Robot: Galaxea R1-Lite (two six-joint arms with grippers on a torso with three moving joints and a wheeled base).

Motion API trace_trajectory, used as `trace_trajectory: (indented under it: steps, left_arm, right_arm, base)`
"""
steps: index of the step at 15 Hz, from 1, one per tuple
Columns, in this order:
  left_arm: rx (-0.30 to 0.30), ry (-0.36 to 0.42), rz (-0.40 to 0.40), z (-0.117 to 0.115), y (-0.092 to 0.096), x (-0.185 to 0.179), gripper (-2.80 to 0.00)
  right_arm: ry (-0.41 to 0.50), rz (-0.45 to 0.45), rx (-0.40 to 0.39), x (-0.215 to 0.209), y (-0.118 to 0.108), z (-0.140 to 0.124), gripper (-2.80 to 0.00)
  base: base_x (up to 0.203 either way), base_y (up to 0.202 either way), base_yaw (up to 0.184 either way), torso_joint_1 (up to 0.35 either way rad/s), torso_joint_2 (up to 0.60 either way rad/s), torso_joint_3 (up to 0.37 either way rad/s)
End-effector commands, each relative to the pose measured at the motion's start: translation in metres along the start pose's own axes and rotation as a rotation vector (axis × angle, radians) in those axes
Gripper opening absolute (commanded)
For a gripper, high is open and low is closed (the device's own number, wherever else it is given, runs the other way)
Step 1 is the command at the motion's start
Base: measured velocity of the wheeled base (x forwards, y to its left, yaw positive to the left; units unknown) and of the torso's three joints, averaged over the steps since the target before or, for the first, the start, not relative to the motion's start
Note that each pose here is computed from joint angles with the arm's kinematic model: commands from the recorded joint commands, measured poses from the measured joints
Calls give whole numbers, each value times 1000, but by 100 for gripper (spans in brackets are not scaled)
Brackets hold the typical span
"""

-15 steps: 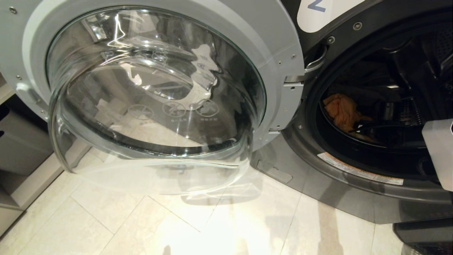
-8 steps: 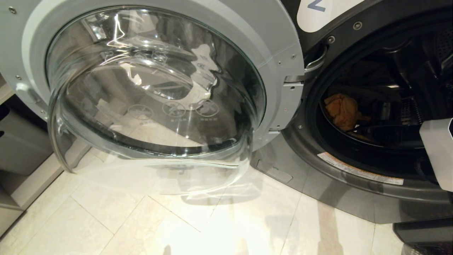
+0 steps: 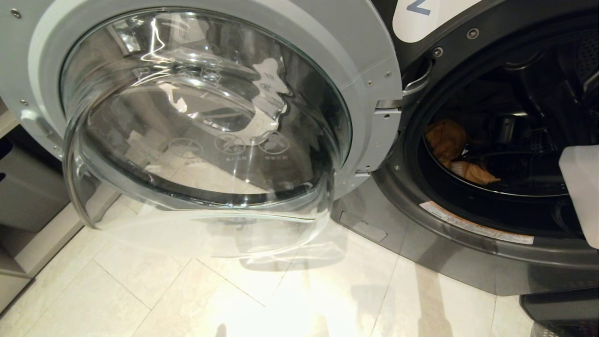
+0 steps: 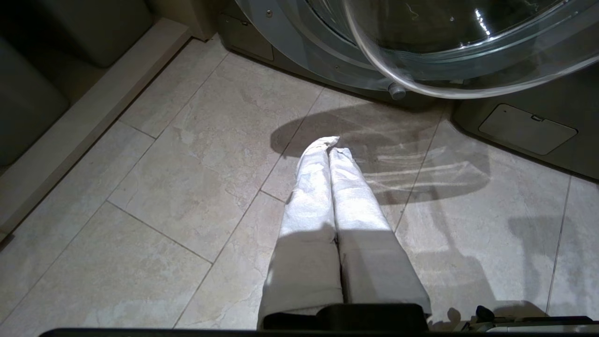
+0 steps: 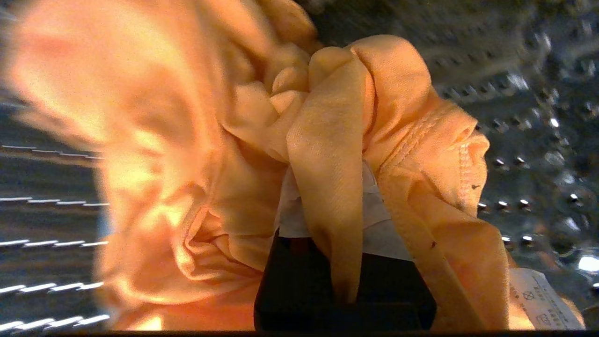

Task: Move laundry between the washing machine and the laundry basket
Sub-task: Pick a cloth and place it into the basket

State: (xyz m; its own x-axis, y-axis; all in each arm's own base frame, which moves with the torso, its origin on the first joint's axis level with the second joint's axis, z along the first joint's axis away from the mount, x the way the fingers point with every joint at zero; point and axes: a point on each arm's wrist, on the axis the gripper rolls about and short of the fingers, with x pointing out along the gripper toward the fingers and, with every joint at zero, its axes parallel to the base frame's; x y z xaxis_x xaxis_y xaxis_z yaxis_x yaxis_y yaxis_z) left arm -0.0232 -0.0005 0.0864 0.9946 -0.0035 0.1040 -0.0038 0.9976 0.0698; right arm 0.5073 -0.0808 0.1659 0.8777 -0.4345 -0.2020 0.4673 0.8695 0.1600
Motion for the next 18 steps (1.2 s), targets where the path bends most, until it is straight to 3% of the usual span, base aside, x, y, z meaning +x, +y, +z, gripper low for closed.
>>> trace_trajectory:
  steps: [1,4,8,11,18]
  left_arm:
    - [0,40,-2,-11,-1,2,-280]
    - [-2,39,-4,-11,-1,2,-280]
    - [-3,40,-2,-11,-1,2,-280]
    - [-5,42,-1,-12,-1,2,-280]
    - [2,44,0,-12,-1,2,-280]
  right_arm:
    - [-58,26,12,-23,15,27,-280]
    - [-98,10,17,-52,22,51,-280]
    - [-63,5,-7,-102,21,59,-280]
    - [-34,5,-18,-131,17,54,-280]
    - [-89,13,-9,-182,11,26,-280]
  base:
    - [0,0,0,0,0,0]
    - [0,0,0,0,0,0]
    - [0,0,0,0,0,0]
    - [0,0,0,0,0,0]
    - [0,0,0,0,0,0]
